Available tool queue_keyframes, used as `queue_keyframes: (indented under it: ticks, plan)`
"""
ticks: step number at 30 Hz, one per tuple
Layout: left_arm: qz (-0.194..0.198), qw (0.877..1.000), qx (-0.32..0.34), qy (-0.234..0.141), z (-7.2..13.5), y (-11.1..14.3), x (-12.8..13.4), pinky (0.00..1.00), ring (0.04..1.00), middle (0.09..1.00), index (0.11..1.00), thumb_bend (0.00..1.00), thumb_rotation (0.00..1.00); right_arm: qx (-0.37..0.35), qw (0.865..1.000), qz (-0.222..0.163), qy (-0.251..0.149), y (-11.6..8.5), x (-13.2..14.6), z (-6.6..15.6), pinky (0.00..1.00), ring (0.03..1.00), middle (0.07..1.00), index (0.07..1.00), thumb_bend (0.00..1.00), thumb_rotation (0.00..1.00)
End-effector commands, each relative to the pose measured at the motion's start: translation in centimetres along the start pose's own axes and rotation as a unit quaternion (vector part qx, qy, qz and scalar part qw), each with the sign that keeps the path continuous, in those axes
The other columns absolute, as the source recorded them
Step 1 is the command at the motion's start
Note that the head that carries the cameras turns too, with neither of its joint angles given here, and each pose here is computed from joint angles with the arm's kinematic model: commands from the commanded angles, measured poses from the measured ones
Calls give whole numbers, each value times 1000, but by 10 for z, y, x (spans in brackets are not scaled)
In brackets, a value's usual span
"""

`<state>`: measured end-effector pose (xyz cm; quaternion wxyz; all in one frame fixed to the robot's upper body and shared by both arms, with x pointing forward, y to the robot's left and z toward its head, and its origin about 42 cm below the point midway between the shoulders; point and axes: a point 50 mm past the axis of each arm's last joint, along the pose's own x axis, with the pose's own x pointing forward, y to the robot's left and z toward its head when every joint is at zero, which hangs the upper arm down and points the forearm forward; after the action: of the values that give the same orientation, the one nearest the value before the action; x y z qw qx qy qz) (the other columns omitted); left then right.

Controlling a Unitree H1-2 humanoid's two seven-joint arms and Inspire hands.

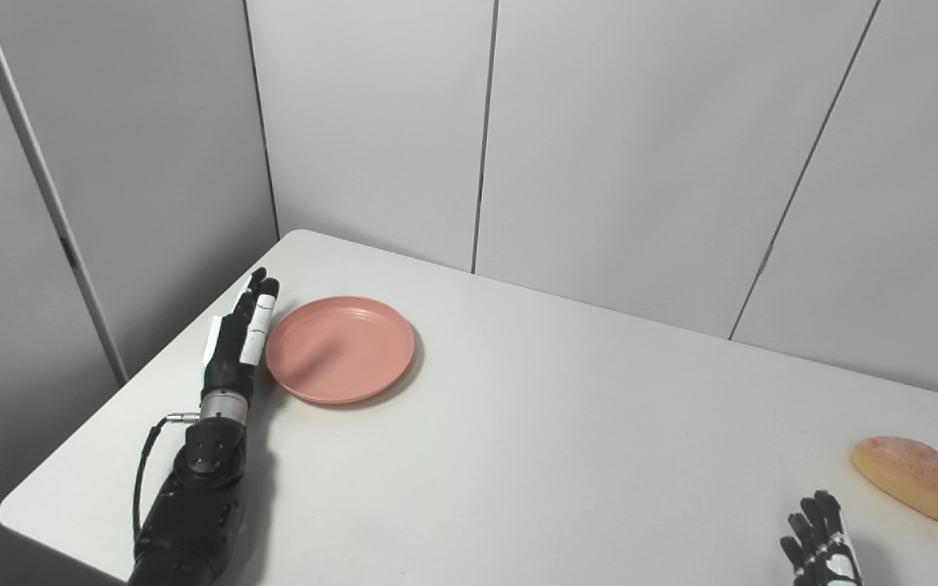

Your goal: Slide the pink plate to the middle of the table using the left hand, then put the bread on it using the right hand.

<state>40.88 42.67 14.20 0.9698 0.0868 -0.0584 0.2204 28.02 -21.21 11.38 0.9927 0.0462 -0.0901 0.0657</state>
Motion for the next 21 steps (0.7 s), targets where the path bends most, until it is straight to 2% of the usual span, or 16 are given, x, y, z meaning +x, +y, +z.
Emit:
queue_keyframes:
  ticks: [1, 10, 16, 21]
  plan:
    - [-5, 999, -12, -40, 19, -7, 16, 1000, 956, 957, 961, 789, 1000, -10, 1000, 4, -28, -5, -2, 7, 1000, 1000, 1000, 1000, 484, 981]
    - [-7, 999, -19, -37, 11, -20, 15, 1000, 962, 964, 960, 753, 1000, -3, 1000, -1, -28, -3, -2, 8, 1000, 1000, 1000, 1000, 522, 941]
    - [-14, 999, -20, -24, 10, -28, 11, 1000, 953, 957, 958, 767, 1000, -9, 999, 2, -31, -3, -3, 9, 1000, 1000, 1000, 1000, 520, 966]
    - [-21, 999, -35, -28, 8, -38, 8, 1000, 969, 971, 972, 771, 1000, -2, 1000, 0, -29, -3, -4, 10, 1000, 1000, 1000, 1000, 536, 930]
